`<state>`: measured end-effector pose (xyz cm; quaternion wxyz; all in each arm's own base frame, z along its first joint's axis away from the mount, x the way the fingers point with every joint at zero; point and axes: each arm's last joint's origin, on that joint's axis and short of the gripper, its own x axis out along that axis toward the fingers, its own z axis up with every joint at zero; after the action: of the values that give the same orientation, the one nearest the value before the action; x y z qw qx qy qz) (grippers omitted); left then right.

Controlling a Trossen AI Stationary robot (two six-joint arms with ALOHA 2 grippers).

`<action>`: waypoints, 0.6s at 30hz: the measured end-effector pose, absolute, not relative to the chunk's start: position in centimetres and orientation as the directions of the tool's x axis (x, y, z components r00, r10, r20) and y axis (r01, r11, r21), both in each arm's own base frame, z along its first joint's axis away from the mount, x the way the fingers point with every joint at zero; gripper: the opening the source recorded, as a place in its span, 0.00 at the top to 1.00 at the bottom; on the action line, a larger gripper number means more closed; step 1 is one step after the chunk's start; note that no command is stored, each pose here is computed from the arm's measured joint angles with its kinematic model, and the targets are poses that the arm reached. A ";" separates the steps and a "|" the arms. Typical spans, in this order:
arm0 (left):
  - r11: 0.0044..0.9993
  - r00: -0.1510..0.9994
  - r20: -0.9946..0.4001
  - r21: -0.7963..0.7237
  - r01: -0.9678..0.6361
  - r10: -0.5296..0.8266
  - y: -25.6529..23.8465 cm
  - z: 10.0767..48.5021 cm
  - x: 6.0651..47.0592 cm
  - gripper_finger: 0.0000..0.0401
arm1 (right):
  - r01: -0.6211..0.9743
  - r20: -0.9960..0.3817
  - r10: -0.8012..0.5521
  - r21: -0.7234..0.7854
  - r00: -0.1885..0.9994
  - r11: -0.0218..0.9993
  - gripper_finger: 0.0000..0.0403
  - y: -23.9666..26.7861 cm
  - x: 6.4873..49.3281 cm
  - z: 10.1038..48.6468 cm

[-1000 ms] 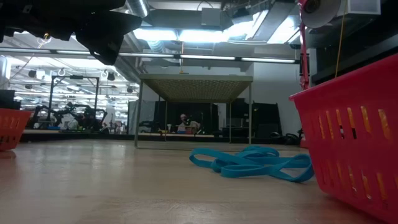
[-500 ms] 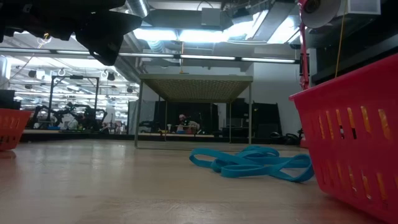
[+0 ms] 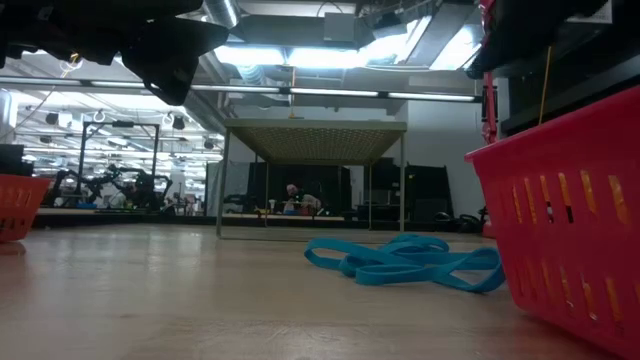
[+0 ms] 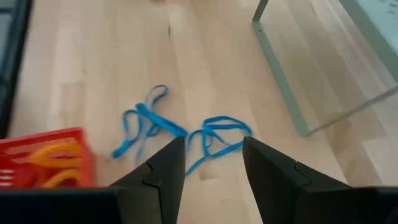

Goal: Pick & Place Office Desk Supplies
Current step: Put the blue rubber band into the blue bin

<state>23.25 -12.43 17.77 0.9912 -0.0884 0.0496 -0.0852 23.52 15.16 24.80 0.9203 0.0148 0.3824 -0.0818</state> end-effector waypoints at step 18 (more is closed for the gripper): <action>0.974 0.984 -0.085 -0.179 0.141 -0.159 -12.4 17.7 23.3 0.64 | 0.009 -0.783 -0.004 0.002 0.622 1.000 0.59 9.0 27.5 16.4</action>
<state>23.26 -12.37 17.75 0.9921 -0.0865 0.0494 -0.0756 27.47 8.96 16.39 0.9006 0.0030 0.4346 -0.0038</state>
